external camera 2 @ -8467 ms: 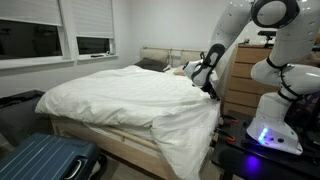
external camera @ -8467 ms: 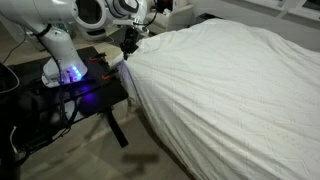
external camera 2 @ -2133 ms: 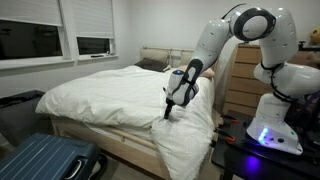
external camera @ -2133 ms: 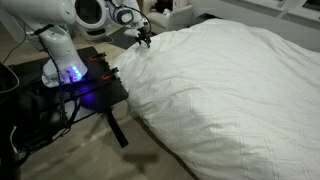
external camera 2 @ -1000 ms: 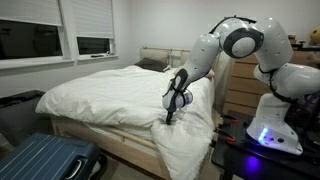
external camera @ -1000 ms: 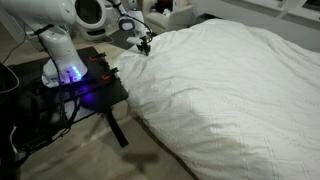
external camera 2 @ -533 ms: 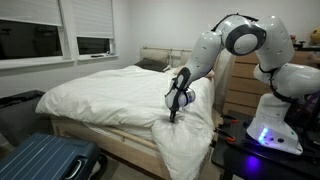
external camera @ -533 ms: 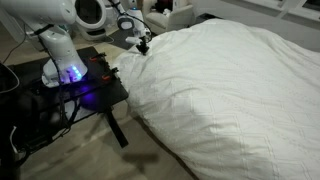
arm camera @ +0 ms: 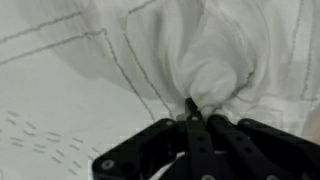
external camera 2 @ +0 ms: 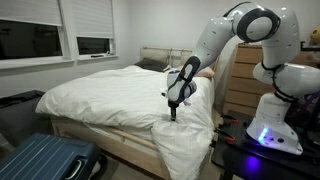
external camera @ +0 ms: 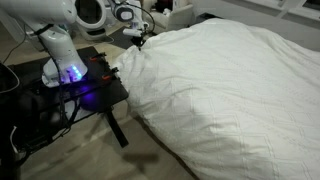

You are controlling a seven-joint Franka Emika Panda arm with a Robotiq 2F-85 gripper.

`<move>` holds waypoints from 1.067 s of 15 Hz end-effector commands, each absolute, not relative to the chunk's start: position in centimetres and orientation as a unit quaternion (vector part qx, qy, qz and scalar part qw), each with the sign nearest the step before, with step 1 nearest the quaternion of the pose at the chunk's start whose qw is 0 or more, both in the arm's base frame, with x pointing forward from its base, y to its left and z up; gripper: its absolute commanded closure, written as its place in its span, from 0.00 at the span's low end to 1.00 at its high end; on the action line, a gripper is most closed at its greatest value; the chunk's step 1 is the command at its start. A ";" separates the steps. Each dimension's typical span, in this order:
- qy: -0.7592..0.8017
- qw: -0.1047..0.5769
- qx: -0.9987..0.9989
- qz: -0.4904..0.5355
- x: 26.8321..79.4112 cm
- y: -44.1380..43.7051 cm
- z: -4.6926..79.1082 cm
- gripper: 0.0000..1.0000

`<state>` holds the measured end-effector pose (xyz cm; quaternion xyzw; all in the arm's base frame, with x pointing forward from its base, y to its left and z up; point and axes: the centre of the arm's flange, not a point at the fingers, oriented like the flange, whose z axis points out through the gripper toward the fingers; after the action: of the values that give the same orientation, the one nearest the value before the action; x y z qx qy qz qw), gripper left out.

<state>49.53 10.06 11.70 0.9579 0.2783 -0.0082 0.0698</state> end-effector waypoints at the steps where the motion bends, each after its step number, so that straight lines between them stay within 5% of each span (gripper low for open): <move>1: 0.342 0.048 0.938 -0.036 45.7 16.2 13.4 0.99; 16: 0.475 0.053 0.878 -0.019 42.4 23.7 13.6 0.99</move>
<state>47.12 18.04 12.00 0.8844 0.4505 -0.0082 0.1220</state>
